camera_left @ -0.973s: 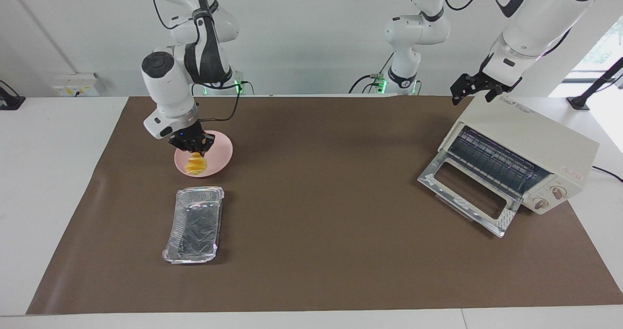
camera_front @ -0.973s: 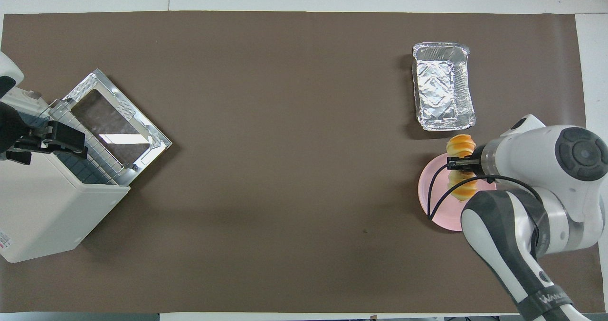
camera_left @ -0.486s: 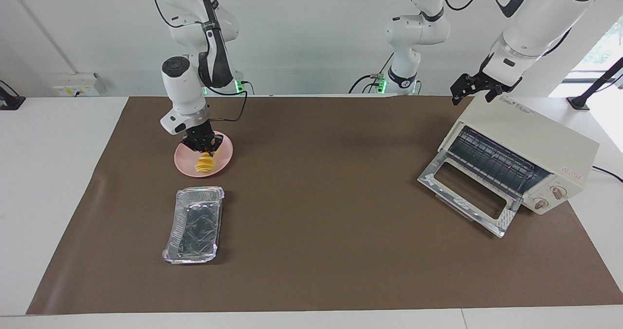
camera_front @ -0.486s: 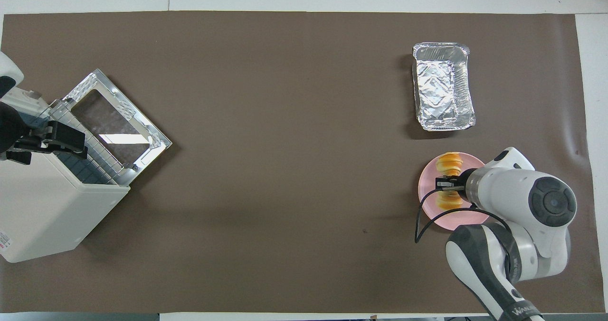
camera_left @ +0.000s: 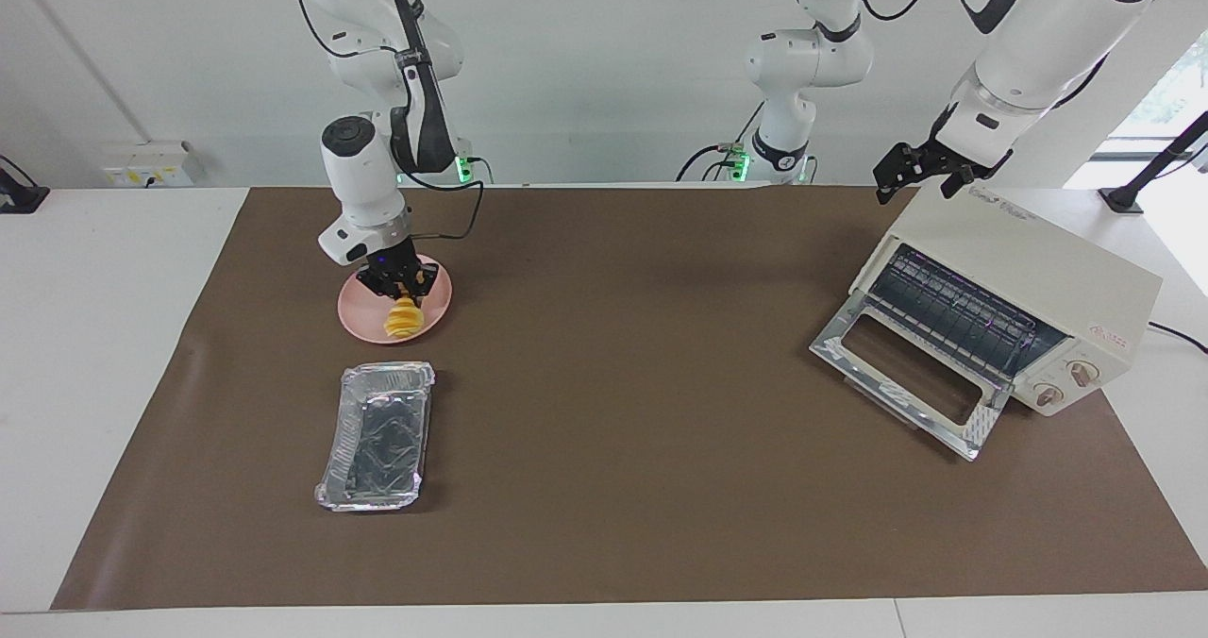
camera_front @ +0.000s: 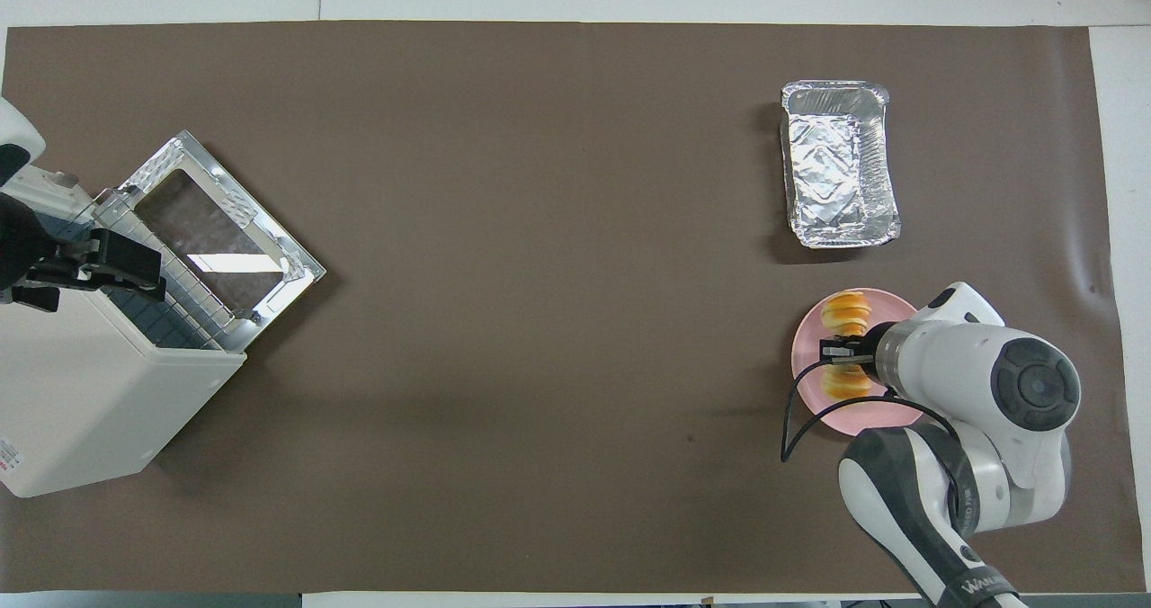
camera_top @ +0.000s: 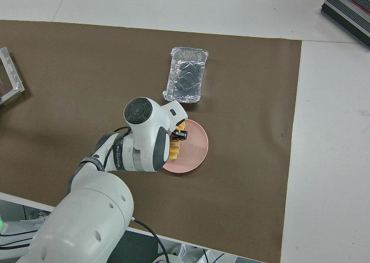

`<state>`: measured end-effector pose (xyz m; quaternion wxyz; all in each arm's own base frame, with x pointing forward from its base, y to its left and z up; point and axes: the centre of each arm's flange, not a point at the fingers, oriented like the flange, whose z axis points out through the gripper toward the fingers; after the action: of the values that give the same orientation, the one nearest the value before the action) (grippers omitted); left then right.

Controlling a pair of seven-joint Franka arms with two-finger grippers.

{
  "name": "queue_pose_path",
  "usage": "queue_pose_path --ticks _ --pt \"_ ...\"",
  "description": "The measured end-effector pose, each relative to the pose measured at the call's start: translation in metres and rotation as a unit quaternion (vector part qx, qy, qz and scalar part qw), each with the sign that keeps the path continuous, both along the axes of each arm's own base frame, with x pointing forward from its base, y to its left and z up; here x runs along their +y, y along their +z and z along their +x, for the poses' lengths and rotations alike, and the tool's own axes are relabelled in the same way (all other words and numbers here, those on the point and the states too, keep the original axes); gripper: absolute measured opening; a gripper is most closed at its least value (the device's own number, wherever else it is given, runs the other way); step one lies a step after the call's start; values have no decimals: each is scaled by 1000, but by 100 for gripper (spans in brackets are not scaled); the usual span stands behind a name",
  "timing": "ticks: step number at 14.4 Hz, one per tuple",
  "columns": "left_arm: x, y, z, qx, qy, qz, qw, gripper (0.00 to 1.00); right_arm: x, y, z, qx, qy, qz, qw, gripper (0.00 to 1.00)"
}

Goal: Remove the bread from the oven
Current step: 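Open the right gripper to release the bread on the plate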

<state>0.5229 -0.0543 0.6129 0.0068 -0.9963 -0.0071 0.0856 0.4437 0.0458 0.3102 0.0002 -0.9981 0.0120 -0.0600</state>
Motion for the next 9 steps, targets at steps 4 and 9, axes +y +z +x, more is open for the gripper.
queue_pose_path --ticks 4,9 --pt "0 0 0 0 0 0 1000 100 0 3 3 -2 0 0 1000 78" --pt "0 0 0 0 0 0 1000 100 2 70 40 38 3 -8 999 100"
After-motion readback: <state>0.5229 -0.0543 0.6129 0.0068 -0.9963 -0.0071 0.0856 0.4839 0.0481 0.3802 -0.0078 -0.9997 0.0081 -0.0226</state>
